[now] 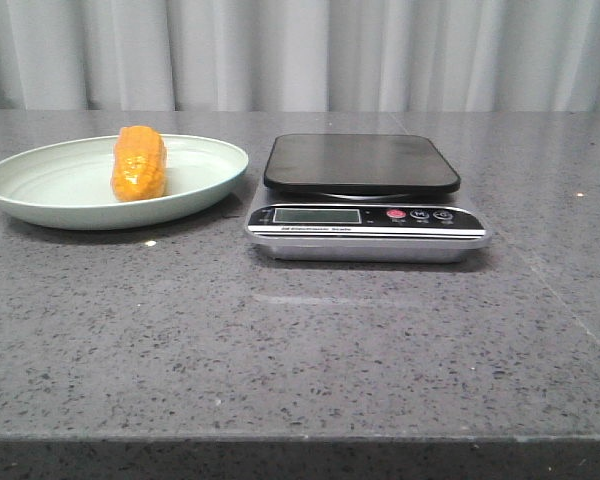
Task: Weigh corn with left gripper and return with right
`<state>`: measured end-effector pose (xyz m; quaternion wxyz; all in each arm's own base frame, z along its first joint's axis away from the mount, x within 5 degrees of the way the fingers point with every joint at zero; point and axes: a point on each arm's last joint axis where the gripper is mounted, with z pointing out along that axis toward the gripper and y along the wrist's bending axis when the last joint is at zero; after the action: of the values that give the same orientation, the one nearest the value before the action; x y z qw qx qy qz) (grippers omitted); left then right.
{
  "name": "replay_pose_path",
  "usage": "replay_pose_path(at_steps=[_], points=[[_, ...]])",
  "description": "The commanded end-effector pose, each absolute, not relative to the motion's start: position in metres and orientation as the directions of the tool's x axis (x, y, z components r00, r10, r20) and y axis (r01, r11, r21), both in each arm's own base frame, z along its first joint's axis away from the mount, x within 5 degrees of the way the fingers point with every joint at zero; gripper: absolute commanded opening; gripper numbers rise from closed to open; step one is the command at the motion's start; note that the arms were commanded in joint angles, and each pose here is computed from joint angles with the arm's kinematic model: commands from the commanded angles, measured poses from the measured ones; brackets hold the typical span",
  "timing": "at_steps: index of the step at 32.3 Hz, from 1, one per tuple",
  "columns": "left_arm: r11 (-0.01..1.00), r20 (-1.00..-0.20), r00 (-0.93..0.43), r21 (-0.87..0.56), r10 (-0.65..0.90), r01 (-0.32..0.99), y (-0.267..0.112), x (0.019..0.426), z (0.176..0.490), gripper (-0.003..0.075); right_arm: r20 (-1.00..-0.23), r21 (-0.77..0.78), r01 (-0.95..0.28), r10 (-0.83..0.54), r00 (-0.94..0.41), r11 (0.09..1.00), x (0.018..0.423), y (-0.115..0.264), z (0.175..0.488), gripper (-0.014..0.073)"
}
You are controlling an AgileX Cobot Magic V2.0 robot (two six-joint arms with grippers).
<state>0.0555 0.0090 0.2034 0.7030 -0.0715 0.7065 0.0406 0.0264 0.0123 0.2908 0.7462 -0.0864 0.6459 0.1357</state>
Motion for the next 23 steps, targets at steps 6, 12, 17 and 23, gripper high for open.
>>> replay_pose_path(at_steps=[6,12,17,23], points=[[0.987,-0.996,0.085,-0.048,-0.036,-0.153,0.009,0.054,0.209,0.0133,-0.968,-0.040,-0.029,-0.032,0.248,0.999,0.037,0.002,0.276,0.0139],[0.987,-0.996,0.085,-0.048,-0.036,-0.153,0.009,0.054,0.209,0.0132,-0.962,-0.078,0.055,-0.090,0.259,0.995,0.046,-0.002,0.250,0.0139],[0.987,-0.996,0.085,-0.048,-0.036,-0.153,0.009,0.054,0.209,0.0133,-0.962,-0.022,0.041,-0.032,0.273,0.999,0.050,-0.002,0.236,0.0139],[0.987,-0.996,0.085,-0.048,-0.036,-0.153,0.009,0.054,0.209,0.0133,-0.974,0.031,0.026,0.025,0.226,0.999,0.053,-0.002,0.220,0.0139]])
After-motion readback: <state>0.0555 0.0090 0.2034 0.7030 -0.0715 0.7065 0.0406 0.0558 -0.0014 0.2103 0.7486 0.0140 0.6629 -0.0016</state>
